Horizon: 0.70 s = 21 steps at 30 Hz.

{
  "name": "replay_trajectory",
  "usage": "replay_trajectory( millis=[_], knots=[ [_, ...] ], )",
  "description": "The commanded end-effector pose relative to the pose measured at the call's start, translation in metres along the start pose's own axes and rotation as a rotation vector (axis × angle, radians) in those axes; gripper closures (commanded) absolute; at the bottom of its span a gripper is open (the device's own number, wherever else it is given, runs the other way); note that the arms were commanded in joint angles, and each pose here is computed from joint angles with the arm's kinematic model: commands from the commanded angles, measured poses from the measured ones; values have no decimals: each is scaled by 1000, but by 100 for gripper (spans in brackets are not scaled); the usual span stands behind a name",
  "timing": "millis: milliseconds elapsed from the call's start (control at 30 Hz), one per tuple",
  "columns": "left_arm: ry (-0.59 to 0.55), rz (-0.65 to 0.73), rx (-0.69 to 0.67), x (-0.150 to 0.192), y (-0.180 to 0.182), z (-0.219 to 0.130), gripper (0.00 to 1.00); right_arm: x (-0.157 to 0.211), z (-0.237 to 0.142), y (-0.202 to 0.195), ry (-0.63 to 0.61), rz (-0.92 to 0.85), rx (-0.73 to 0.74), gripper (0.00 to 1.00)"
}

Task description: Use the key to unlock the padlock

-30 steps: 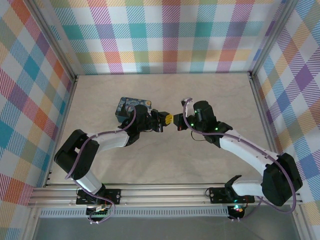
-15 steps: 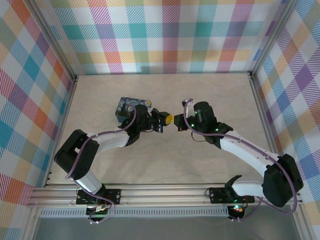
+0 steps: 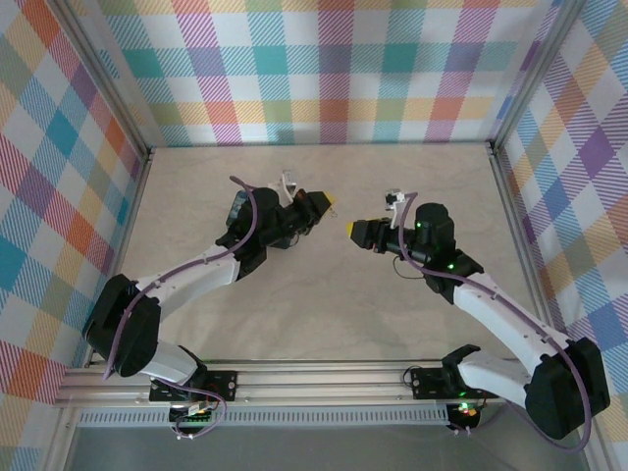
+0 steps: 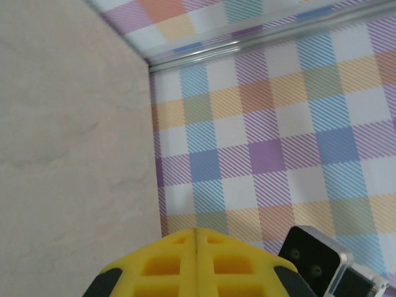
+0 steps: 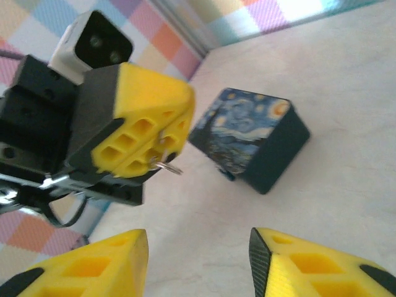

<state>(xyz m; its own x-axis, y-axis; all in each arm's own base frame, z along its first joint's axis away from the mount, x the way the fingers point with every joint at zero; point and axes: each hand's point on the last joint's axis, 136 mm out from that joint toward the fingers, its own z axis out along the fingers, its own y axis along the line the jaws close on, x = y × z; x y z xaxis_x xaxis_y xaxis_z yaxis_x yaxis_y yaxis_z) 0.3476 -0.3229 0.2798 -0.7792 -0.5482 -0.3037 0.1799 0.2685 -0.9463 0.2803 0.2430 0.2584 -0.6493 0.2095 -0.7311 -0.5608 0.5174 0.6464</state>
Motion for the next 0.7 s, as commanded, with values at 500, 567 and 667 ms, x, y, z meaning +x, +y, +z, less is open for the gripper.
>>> replay_trajectory(
  millis=[500,567,667],
  knots=[
    [5,169,197,13,-42,-6,100,-34,13,43,-53,42,-231,49],
    [6,170,195,13,-41,-6,100,-36,14,44,-57,48,-234,51],
    [7,165,188,13,-39,-5,100,-39,16,45,-65,58,-242,53]
  ],
)
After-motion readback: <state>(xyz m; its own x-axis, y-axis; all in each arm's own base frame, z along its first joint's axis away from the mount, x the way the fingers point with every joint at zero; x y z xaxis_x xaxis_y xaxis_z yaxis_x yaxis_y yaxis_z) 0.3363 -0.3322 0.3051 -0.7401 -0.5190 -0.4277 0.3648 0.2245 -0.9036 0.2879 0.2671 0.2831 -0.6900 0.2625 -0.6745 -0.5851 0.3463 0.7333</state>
